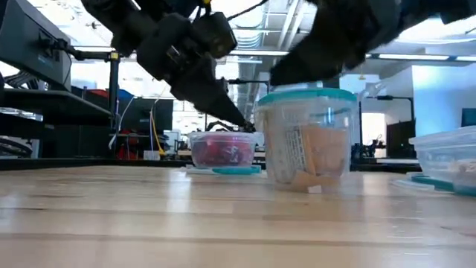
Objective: Sort candy
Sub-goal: Close the small circular transparent bin
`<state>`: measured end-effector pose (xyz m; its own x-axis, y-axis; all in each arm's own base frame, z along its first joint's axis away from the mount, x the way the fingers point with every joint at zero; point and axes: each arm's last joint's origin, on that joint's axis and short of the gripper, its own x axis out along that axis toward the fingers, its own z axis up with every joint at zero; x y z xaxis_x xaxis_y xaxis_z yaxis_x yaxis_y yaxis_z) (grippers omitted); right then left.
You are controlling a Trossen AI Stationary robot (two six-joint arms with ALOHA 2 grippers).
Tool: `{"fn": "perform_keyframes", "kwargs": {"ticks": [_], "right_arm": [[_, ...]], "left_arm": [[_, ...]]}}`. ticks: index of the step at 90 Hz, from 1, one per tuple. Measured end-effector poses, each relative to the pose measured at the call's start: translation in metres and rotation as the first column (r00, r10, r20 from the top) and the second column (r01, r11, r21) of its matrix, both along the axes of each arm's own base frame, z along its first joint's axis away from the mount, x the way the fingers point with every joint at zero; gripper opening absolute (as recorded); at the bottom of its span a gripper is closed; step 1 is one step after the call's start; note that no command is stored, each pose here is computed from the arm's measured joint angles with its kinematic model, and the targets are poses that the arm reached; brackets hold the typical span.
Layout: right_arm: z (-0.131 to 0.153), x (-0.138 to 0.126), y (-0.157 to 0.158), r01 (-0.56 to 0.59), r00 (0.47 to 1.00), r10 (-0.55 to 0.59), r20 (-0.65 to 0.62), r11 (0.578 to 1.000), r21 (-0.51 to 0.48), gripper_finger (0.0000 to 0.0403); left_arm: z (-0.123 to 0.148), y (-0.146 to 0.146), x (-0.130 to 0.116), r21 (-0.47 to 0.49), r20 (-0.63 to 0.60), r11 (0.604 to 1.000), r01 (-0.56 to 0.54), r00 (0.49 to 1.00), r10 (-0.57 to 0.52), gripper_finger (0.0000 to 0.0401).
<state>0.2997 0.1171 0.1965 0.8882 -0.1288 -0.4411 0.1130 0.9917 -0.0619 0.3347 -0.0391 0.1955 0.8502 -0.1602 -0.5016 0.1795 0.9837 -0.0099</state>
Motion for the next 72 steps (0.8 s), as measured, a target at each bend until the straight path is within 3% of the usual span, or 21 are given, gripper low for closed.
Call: {"fn": "perform_keyframes", "kwargs": {"ticks": [13,36,52,72], "right_arm": [[0.022,-0.013,0.001,-0.027,0.999,0.026,0.026,0.999,0.021,0.0193],[0.051,-0.047,0.005,-0.039,0.999,0.039,0.01,0.996,0.086,0.0193],[0.043,-0.062,0.012,0.034,0.996,-0.024,-0.086,0.993,0.115,0.0193],[0.034,-0.07,0.032,0.067,0.995,-0.057,-0.076,0.989,0.134,0.0193]], "left_arm": [[0.021,0.001,-0.006,0.002,0.076,1.0,0.002,0.997,-0.002,0.0107],[0.038,0.001,-0.006,-0.081,0.189,0.996,-0.023,0.981,0.038,0.0107],[0.042,0.001,-0.004,-0.081,0.231,0.997,-0.019,0.972,0.037,0.0107],[0.052,-0.008,0.013,-0.065,0.217,0.998,0.022,0.976,-0.008,0.0107]]}}
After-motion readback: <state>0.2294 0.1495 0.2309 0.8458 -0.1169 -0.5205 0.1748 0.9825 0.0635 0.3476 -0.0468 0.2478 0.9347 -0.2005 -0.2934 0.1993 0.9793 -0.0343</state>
